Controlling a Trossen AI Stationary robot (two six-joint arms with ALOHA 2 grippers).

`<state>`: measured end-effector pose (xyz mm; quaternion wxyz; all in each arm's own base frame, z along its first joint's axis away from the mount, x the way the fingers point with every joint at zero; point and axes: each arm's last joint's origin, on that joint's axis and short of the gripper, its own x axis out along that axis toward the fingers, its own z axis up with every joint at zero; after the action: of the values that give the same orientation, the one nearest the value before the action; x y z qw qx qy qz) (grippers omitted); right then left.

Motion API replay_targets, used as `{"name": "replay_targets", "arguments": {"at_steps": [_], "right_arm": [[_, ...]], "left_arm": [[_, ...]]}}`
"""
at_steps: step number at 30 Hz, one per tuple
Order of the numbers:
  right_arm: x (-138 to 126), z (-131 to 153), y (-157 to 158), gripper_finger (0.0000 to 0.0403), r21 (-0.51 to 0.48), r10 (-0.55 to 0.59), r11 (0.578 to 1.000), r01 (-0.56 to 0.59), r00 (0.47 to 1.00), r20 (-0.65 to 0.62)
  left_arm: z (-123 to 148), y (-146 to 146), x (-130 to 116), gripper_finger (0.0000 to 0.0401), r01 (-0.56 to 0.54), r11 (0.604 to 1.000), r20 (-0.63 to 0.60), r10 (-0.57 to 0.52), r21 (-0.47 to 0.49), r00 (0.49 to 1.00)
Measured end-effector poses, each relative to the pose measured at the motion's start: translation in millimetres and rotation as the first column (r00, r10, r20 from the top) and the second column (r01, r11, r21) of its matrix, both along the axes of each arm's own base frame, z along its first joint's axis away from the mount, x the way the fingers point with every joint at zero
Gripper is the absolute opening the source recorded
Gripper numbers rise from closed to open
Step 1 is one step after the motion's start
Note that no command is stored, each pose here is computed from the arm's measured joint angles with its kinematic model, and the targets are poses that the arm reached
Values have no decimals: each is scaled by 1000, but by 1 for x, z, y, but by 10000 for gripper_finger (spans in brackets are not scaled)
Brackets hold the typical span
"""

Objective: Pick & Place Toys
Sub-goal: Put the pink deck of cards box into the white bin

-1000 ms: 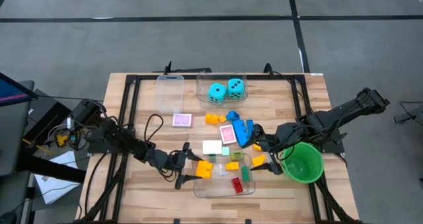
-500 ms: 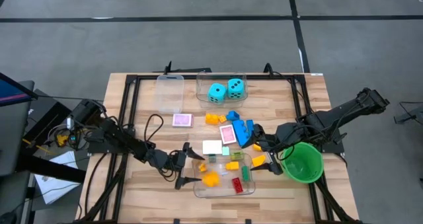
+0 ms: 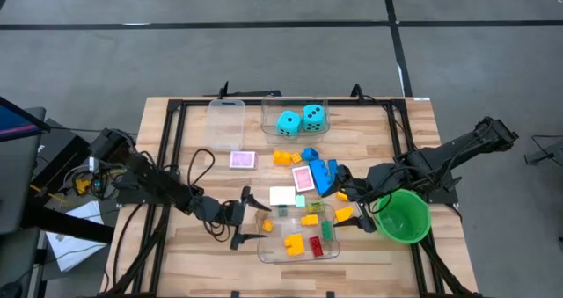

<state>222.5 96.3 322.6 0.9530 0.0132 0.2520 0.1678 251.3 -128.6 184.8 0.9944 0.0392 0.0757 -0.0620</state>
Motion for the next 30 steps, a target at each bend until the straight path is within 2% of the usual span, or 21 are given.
{"name": "replay_targets", "arguments": {"at_steps": [3,6,8,10,13,18,20,23,25,28,30], "right_arm": [[0,0,0,397,0,0,1000,0,1000,0],[0,0,0,397,0,0,1000,0,1000,0],[0,0,0,397,0,0,1000,0,1000,0],[0,0,0,397,0,0,1000,0,1000,0],[0,0,0,397,0,0,1000,0,1000,0],[0,0,0,397,0,0,1000,0,1000,0],[0,0,0,397,0,-1,1000,1,1000,0],[0,0,-1,397,-2,-6,1000,6,1000,2],[0,0,-1,397,-3,-8,1000,8,1000,3],[0,0,0,397,-2,-8,1000,8,1000,3],[0,0,0,397,-2,-8,1000,8,1000,3]], "left_arm": [[12,7,-8,338,-87,995,-16,88,43,996],[20,18,-19,321,-256,965,-50,259,61,965],[21,26,-25,307,-394,916,-74,399,69,914],[16,33,-32,292,-529,846,-95,533,67,841],[-3,43,-42,261,-665,746,-131,662,29,738],[-45,63,-57,171,-773,626,-237,739,-107,631],[-55,69,-60,118,-803,580,-256,762,-140,595],[-60,75,-56,30,-823,540,-232,790,-174,567],[-60,79,-52,13,-834,524,-216,806,-174,552],[-67,91,-48,8,-847,508,-264,805,-156,531],[-73,99,-45,2,-865,477,-294,813,-156,502]]}}
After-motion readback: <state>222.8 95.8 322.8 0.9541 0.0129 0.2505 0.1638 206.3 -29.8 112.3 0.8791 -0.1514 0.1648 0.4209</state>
